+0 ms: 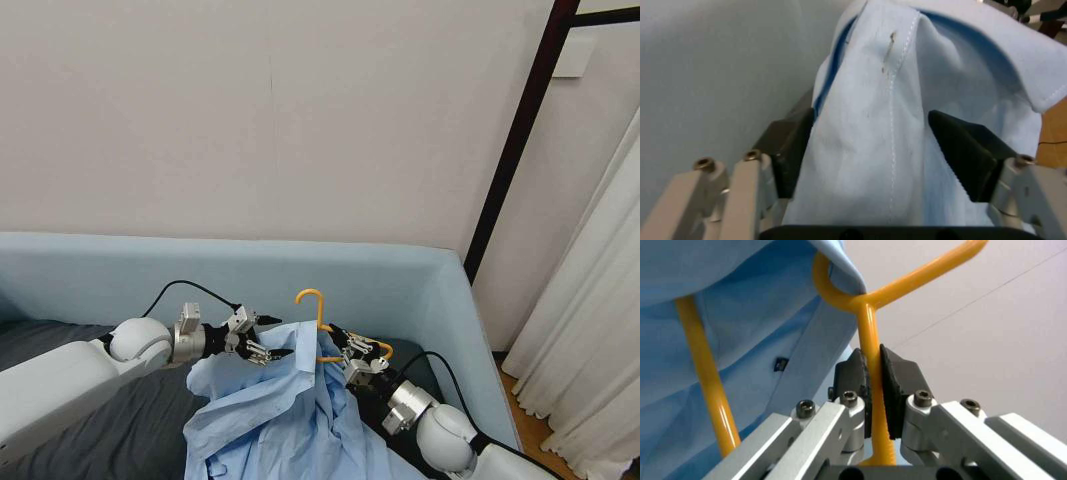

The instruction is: Pick up the clothes from the sofa and hang them on the clothes hanger.

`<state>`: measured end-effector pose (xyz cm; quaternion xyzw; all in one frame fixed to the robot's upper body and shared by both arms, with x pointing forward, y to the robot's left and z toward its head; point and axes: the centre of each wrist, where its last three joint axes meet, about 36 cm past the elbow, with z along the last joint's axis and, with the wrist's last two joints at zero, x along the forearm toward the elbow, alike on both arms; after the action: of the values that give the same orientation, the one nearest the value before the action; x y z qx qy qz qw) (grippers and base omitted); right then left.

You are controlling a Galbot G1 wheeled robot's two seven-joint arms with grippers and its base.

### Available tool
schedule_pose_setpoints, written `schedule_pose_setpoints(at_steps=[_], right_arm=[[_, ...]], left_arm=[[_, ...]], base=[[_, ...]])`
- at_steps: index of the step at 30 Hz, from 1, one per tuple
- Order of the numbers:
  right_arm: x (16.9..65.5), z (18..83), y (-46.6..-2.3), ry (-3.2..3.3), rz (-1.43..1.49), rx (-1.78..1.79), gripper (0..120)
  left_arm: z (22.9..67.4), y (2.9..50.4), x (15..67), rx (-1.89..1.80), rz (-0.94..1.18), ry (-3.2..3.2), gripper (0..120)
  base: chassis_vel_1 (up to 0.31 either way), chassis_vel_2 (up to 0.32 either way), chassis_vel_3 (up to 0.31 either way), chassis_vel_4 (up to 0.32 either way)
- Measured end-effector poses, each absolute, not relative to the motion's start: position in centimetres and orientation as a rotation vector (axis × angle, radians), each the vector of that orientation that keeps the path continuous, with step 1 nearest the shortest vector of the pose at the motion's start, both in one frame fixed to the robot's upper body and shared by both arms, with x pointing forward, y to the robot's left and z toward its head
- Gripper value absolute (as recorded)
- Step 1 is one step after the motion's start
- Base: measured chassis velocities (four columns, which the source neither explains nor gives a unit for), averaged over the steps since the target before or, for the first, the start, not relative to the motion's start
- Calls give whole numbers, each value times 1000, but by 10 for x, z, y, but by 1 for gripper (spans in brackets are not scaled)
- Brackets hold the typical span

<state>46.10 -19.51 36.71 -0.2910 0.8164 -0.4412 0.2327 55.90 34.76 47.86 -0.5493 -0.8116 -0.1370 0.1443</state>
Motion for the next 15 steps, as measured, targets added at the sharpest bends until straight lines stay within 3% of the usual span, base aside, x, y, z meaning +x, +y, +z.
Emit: schedule_pose_setpoints(at_steps=[5, 15], right_arm=[[464, 366, -194, 2236, -1201, -805, 4], [472, 362, -197, 2221, -1186, -812, 4]], left_arm=[[475, 343, 566, -1598, -389, -2320, 54], [471, 343, 569, -1599, -379, -2320, 12]], base=[[0, 0, 0, 0], [0, 0, 0, 0]])
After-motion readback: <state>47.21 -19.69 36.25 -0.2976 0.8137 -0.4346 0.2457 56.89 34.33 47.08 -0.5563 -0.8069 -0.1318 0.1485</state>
